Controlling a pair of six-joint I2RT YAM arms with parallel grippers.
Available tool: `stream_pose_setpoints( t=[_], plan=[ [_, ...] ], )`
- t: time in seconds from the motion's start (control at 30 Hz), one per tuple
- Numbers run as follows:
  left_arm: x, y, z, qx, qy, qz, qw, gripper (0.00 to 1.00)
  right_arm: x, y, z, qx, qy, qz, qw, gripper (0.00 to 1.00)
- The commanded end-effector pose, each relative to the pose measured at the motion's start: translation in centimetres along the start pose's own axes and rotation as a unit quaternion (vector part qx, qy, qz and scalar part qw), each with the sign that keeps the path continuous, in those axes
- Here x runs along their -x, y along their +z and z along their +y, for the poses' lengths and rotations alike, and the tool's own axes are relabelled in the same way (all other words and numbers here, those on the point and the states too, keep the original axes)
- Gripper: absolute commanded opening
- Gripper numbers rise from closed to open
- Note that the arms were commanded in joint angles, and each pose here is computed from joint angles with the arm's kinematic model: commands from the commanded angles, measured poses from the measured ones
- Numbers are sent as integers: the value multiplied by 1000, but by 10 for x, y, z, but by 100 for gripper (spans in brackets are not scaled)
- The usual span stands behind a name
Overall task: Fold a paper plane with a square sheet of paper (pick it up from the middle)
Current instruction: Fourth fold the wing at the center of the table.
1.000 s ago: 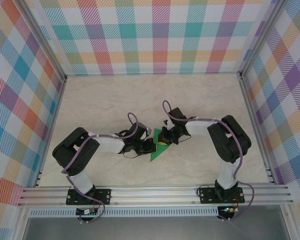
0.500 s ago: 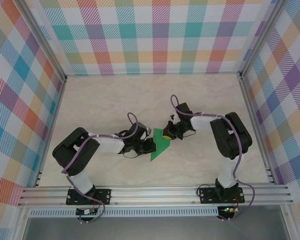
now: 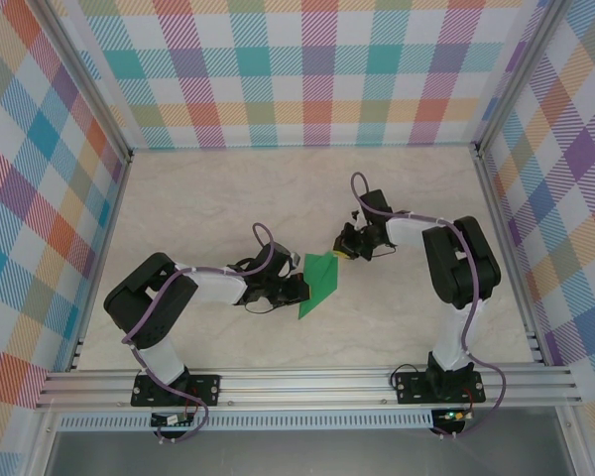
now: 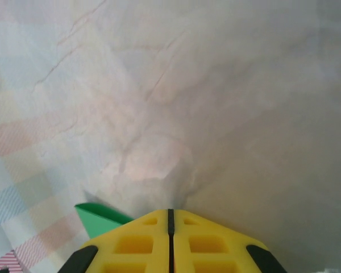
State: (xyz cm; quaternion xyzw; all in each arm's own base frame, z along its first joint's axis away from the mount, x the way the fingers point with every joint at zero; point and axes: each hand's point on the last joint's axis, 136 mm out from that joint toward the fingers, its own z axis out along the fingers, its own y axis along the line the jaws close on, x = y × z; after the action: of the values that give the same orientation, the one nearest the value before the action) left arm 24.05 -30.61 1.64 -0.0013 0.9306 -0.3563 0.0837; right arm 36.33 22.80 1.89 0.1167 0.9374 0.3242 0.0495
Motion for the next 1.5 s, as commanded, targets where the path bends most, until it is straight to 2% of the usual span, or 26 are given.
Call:
stream_pose_setpoints(
  t=[0.0, 0.27, 0.4, 0.57, 0.77, 0.93, 1.13, 1.47],
  plan=[
    [-43, 1, 77, 131, -43, 54, 989, 0, 5, -2, -1, -10, -7, -1, 1000, 7],
    [-43, 1, 75, 131, -43, 53, 989, 0, -4, -40, 32, 37, -43, -16, 998, 9],
    [-42, 1, 75, 131, -41, 52, 989, 0, -34, -30, 49, 89, -57, 32, 994, 9],
    [-42, 3, 74, 128, -42, 54, 989, 0, -51, -3, 35, 61, -46, 55, 996, 8],
    [-43, 3, 75, 129, -41, 57, 989, 0, -42, 15, 13, 24, -38, 42, 998, 7],
    [-46, 2, 79, 132, -46, 57, 988, 0, -24, 15, -1, -25, -44, 17, 999, 7],
    [-50, 1, 83, 137, -47, 61, 988, 0, -3, 11, -7, -23, -32, 4, 999, 6],
    [-50, -2, 82, 137, -47, 58, 988, 0, 12, 11, -13, 4, -18, -4, 1000, 6]
  ],
)
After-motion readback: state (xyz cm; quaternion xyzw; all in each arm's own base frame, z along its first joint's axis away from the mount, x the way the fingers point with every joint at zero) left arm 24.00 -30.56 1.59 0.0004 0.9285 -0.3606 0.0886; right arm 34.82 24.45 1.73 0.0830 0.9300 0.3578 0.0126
